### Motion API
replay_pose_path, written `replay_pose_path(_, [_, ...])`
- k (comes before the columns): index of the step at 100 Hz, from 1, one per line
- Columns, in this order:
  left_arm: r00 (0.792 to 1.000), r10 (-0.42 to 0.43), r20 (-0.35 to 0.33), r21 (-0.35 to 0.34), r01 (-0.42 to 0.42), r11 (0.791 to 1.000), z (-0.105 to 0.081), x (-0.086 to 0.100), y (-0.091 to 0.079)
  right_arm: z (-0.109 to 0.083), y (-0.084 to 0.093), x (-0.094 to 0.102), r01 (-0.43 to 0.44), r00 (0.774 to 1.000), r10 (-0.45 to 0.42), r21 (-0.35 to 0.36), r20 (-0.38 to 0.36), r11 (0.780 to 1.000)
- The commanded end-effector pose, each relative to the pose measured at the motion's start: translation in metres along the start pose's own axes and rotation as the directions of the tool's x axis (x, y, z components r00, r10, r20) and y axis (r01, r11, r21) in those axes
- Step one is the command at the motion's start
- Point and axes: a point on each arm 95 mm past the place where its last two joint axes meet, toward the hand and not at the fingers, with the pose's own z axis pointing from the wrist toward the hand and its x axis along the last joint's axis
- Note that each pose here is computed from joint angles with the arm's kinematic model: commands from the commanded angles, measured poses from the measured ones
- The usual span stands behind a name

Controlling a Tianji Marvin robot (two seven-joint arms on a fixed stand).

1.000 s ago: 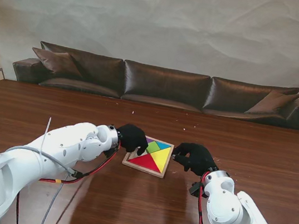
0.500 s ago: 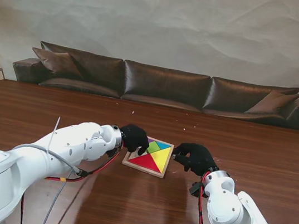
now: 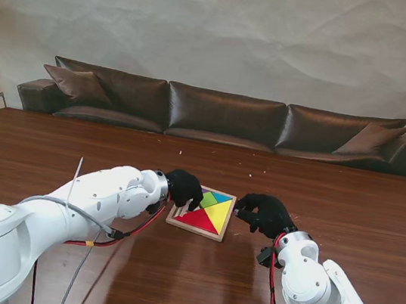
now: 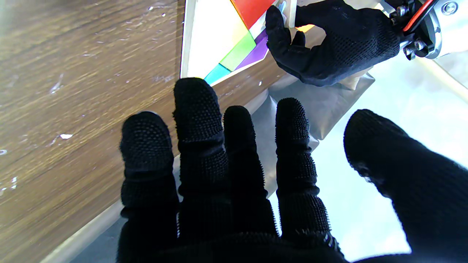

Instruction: Assemble the tangram pieces into a square

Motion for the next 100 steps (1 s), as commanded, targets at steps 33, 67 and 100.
replay_pose_path(33, [1.000, 0.022, -0.016, -0.025, -0.022, 0.999, 0.0021, 0.0045, 0.0047, -0.0019, -0.0059, -0.0010, -0.027, 1.000, 0.027, 0.019, 0.012, 0.999])
replay_pose_path(67, [0.998, 0.056, -0.023, -0.027, -0.057, 0.998, -0.0018, -0.0004, 0.0034, -0.0018, -0.0061, -0.0012, -0.034, 0.999, 0.034, 0.019, 0.013, 0.999])
replay_pose_path(100, [0.994, 0.077, -0.082, -0.008, -0.078, 0.997, -0.0060, -0.0042, 0.0058, -0.0006, -0.0070, -0.0018, -0.036, 0.999, 0.036, 0.018, 0.014, 0.999])
